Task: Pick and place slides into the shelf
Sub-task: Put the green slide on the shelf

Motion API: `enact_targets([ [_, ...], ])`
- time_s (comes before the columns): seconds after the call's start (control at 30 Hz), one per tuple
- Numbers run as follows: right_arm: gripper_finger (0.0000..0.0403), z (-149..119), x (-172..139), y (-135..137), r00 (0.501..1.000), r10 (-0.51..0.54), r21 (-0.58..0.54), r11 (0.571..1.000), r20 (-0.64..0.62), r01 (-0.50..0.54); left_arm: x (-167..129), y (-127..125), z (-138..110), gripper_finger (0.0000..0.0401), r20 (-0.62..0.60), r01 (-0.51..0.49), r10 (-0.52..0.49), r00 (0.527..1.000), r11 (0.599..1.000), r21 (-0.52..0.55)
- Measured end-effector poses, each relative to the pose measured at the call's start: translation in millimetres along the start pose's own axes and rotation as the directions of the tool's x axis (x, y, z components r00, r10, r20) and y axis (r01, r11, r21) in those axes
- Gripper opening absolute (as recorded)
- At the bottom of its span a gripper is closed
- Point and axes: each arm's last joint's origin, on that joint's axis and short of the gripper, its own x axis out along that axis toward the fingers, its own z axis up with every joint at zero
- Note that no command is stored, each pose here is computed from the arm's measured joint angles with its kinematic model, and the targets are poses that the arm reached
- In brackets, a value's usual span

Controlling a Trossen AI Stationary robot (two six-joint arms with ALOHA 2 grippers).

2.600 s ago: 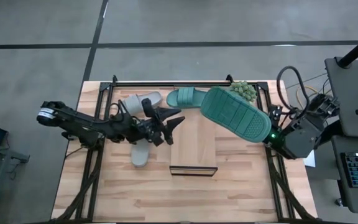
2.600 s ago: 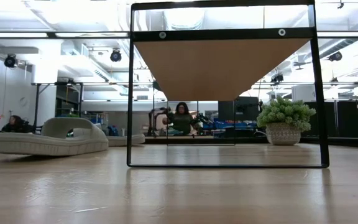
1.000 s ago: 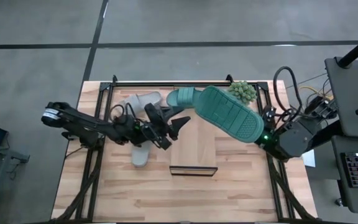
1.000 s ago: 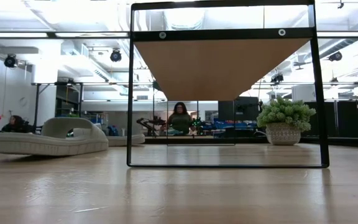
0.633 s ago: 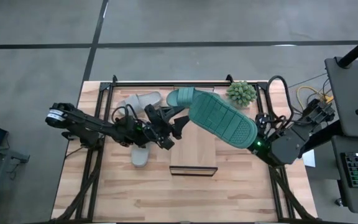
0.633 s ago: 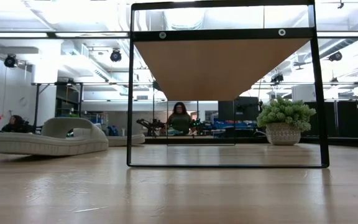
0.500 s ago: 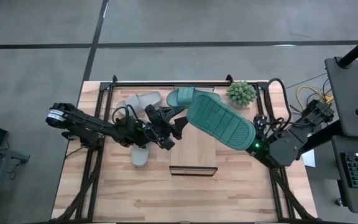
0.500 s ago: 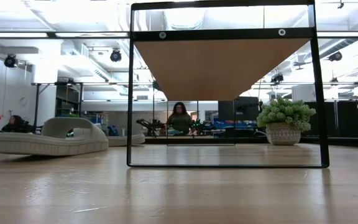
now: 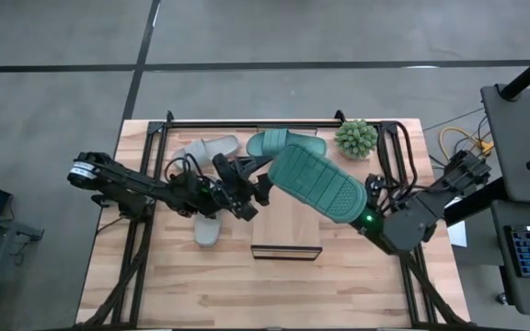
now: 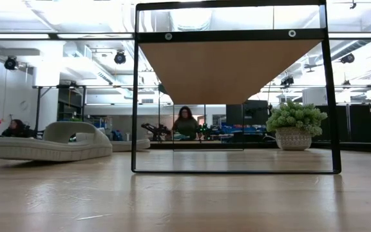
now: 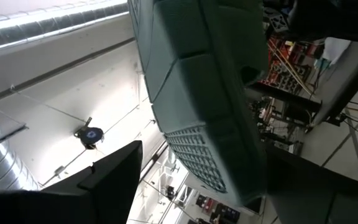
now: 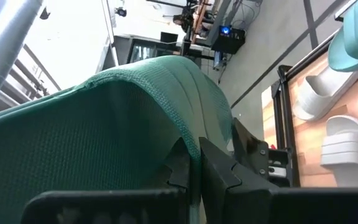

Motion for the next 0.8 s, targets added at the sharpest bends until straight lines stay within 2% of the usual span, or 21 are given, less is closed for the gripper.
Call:
enact_targets([
  [0.37,0.0009,-12.2,3.7,-6.4,0.999,-0.003,0.057,0.998,-0.046,0.005,0.1,-0.2,1.2,0.0291,0.04,0.001,0.001,0.999,0.999,-0.053],
  [0.47,0.0009,-11.2,4.2,-5.4,0.999,-0.001,0.053,0.999,-0.04,0.003,0.0,-0.2,1.3,0.028,0.04,0.001,0.001,0.999,0.999,-0.054],
  [0.6,0.0008,-9.5,3.8,-4.0,0.999,0.001,0.045,0.999,-0.039,0.0,-0.6,-0.2,2.4,0.0236,0.043,0.003,0.0,0.999,0.998,-0.055],
  [0.8,0.0008,-10.0,3.8,-3.8,0.999,0.003,0.059,0.998,-0.046,0.0,-0.7,0.3,2.4,0.0134,0.042,0.0,0.003,0.999,0.998,-0.058],
])
